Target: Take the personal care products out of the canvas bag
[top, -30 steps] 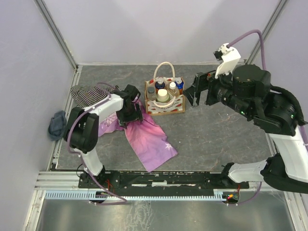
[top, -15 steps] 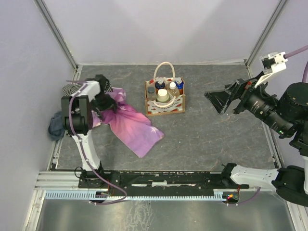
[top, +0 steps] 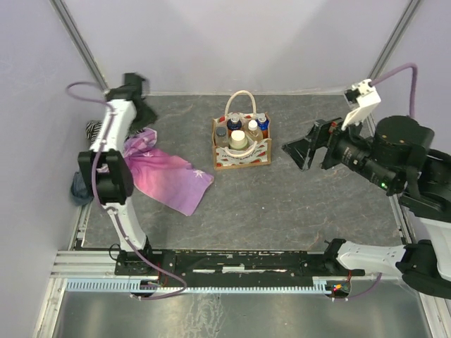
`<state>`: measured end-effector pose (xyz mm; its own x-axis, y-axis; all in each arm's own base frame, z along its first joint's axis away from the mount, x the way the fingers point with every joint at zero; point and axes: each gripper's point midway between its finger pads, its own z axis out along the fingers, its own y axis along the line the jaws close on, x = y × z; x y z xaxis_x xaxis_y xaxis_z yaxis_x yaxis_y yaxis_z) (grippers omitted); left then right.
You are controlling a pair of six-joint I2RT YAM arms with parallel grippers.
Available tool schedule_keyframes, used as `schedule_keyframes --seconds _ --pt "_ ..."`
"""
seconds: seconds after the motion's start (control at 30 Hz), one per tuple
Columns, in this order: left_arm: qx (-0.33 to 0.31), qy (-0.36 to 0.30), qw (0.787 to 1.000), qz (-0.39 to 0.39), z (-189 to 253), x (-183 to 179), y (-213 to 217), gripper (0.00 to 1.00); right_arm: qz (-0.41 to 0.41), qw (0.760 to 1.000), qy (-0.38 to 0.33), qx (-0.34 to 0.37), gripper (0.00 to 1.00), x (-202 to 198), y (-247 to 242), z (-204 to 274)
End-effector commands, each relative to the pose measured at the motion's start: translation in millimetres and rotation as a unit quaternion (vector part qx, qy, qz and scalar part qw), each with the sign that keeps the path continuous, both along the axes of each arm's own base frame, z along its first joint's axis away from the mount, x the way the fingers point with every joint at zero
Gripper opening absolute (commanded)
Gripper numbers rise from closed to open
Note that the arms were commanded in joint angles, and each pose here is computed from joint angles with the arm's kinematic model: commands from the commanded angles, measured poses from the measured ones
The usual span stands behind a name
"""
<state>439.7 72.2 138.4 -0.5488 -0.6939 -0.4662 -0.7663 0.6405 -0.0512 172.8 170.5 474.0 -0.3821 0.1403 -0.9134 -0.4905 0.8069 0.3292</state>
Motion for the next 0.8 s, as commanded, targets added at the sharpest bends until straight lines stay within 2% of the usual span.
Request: schedule_keyframes --seconds 0.0,0.17,0.33,0.57,0.67,0.77 --pt "-0.029 -0.008 0.989 -0.143 25.0 -17.6 -131.8 0.79 0.009 1.0 -0.007 0.016 1.0 5.0 11.7 7.7" --pt "-0.047 0.06 0.973 -0.217 -32.6 -73.0 -206.2 0.8 -0.005 1.0 -0.017 0.011 1.0 8.7 6.4 11.3" --pt "-0.059 0.101 0.966 -0.233 -77.8 -119.1 -230.8 0.81 -0.032 0.999 -0.034 0.013 1.0 10.8 -7.7 19.2" --pt "-0.061 0.143 0.964 -0.214 -112.1 -133.9 -223.9 0.83 -0.044 0.998 -0.037 0.011 1.0 10.1 -15.3 18.4" --pt "-0.066 0.157 0.97 -0.175 -122.7 -135.6 -201.5 0.84 -0.051 0.998 -0.037 0.006 1.0 8.1 -22.1 16.0" --pt "-0.091 0.161 0.976 -0.112 -130.2 -136.8 -161.6 0.84 -0.079 0.996 -0.047 0.001 1.0 8.3 -38.4 16.1"
